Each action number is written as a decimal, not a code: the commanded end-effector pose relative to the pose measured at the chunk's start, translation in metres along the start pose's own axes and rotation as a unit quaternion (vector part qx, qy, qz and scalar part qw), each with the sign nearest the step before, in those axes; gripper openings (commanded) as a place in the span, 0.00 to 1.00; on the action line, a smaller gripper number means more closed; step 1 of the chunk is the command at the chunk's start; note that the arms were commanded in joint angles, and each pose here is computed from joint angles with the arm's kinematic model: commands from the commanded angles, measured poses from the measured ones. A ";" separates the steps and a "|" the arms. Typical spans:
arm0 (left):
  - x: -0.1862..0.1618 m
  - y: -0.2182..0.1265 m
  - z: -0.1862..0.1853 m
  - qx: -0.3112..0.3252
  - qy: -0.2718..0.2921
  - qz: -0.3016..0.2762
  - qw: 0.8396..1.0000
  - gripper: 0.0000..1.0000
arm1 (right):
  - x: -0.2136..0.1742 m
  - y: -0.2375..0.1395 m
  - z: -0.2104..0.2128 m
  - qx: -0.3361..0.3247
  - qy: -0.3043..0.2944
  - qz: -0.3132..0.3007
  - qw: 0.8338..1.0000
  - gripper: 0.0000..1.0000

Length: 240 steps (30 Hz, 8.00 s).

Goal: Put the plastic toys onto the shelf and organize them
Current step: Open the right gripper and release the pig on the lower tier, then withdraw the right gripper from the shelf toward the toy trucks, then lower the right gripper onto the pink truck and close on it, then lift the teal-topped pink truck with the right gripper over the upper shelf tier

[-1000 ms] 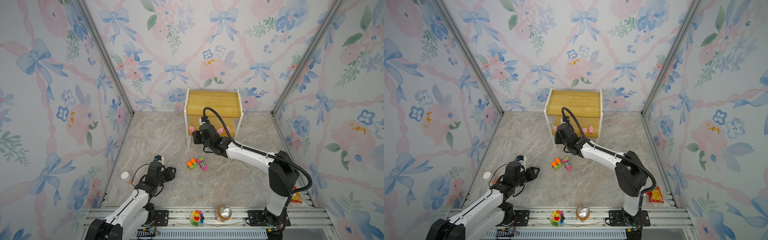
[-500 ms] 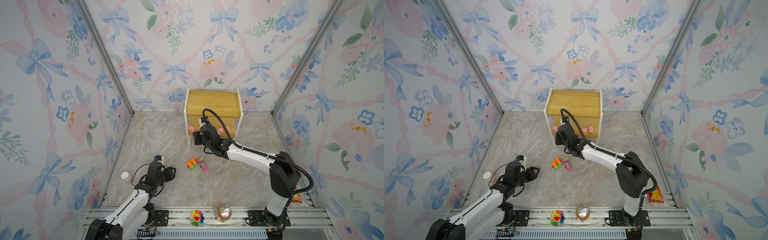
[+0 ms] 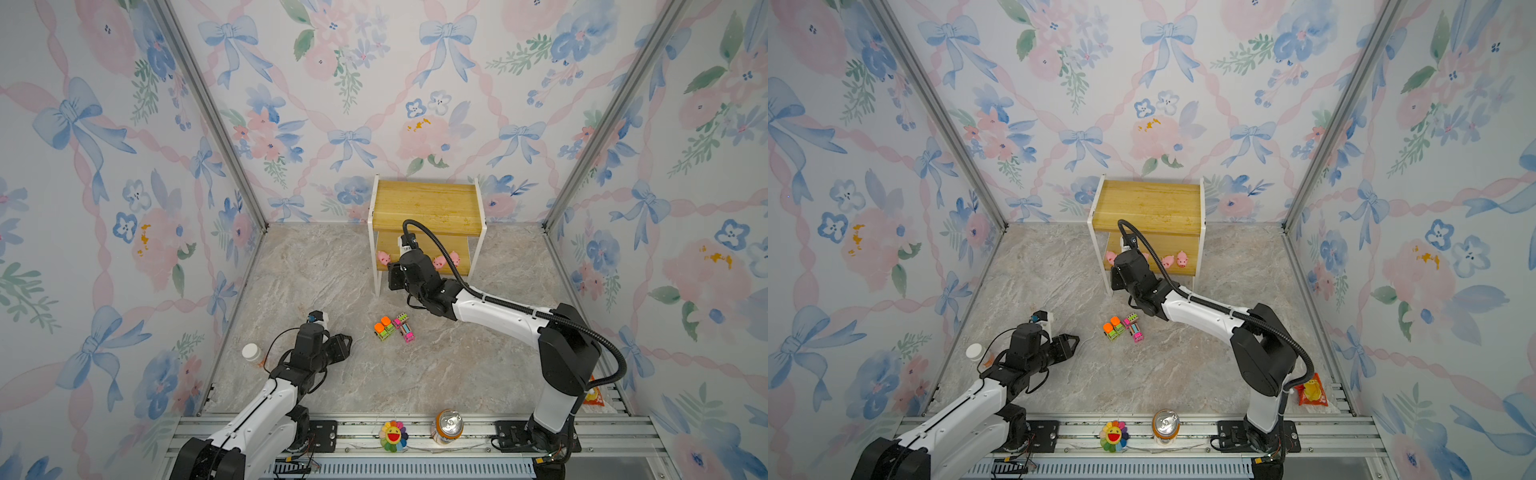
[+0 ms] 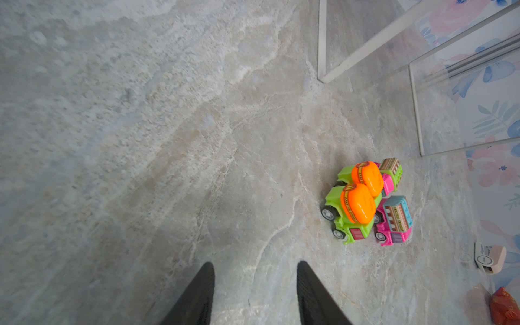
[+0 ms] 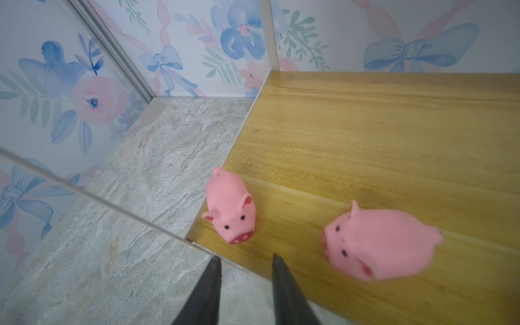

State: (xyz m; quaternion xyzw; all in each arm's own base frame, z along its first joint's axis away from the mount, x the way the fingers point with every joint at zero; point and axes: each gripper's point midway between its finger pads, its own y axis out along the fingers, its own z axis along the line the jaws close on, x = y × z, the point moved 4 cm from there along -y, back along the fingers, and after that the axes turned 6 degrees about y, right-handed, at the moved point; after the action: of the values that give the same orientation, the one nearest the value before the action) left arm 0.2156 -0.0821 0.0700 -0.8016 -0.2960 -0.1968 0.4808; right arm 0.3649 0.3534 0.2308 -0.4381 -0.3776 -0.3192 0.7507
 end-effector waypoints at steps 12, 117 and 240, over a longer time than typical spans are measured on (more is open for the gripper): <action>-0.004 0.001 0.002 0.001 0.011 0.003 1.000 0.49 | 0.009 -0.011 0.006 -0.012 -0.024 -0.052 0.998 0.23; 0.002 0.004 0.001 0.029 0.013 0.000 1.000 0.46 | -0.025 -0.016 -0.020 -0.106 -0.147 -0.323 0.929 0.00; 0.006 0.015 -0.044 -0.033 0.070 0.032 0.997 0.48 | 0.152 -0.199 -0.016 0.044 -0.053 0.084 0.994 0.18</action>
State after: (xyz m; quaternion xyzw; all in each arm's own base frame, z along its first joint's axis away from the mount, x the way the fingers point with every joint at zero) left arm 0.2248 -0.1208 0.0775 -0.8100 -0.2385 -0.2323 0.4827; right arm 0.2851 0.2542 0.4351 -0.4093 -0.4154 -0.2182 0.7825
